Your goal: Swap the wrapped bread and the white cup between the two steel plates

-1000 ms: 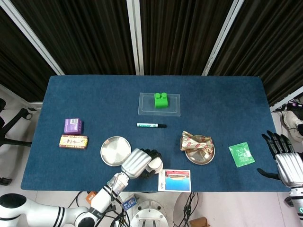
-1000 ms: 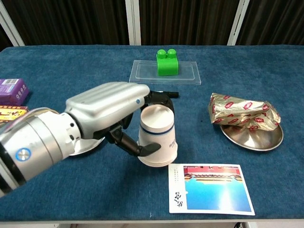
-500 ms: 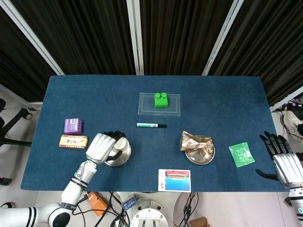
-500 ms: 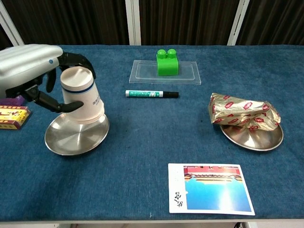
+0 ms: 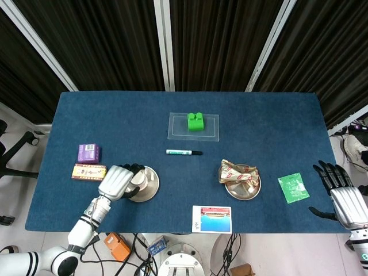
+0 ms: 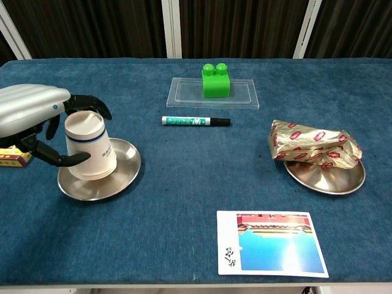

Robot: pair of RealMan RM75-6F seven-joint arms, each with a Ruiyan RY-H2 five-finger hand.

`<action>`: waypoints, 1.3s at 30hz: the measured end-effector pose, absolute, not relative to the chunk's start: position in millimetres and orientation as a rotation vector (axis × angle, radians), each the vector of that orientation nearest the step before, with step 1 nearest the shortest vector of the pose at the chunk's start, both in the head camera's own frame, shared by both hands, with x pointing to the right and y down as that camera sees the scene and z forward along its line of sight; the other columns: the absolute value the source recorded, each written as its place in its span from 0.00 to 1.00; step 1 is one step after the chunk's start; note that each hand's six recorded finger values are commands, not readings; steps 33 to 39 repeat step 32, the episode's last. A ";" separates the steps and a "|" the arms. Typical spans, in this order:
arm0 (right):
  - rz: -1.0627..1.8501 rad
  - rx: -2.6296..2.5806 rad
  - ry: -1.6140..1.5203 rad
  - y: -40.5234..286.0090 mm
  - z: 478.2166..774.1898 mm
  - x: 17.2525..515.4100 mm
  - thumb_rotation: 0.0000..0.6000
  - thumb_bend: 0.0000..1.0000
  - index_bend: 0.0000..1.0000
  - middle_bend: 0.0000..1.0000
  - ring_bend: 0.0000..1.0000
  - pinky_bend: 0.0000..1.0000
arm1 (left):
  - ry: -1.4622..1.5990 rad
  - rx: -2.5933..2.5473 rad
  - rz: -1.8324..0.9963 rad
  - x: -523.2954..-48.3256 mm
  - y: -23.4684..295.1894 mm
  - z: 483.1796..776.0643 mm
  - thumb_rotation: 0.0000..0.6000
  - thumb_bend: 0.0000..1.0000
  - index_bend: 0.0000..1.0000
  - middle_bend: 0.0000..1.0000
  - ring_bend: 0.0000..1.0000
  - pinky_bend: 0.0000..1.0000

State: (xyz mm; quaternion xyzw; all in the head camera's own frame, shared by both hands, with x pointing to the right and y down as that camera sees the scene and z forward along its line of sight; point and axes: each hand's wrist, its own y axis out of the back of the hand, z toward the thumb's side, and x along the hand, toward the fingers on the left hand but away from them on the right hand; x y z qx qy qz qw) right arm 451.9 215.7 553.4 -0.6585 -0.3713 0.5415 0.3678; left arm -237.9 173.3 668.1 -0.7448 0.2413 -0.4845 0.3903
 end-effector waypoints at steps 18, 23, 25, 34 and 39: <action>1.410 -1.633 -0.924 236.1 545.1 451.4 1.00 0.16 0.00 0.00 0.00 0.00 | 0.688 -1.739 -1.240 -310.7 195.5 599.4 1.00 0.06 0.00 0.00 0.00 0.10; 1.482 -1.535 -0.942 254.2 539.3 461.3 1.00 0.16 0.00 0.00 0.00 0.00 | 0.848 -1.682 -1.259 -360.2 214.6 583.6 1.00 0.08 0.00 0.00 0.00 0.09; 1.495 -1.507 -0.951 257.6 537.9 463.0 1.00 0.16 0.00 0.00 0.00 0.00 | 0.882 -1.646 -1.285 -383.2 225.8 582.3 1.00 0.08 0.00 0.00 0.00 0.09; 1.489 -1.503 -0.944 262.4 539.2 458.6 1.00 0.16 0.00 0.00 0.00 0.00 | 0.923 -1.629 -1.346 -417.2 255.4 578.7 1.00 0.08 0.00 0.00 0.00 0.09; 1.489 -1.503 -0.944 262.4 539.2 458.6 1.00 0.16 0.00 0.00 0.00 0.00 | 0.923 -1.629 -1.346 -417.2 255.4 578.7 1.00 0.08 0.00 0.00 0.00 0.09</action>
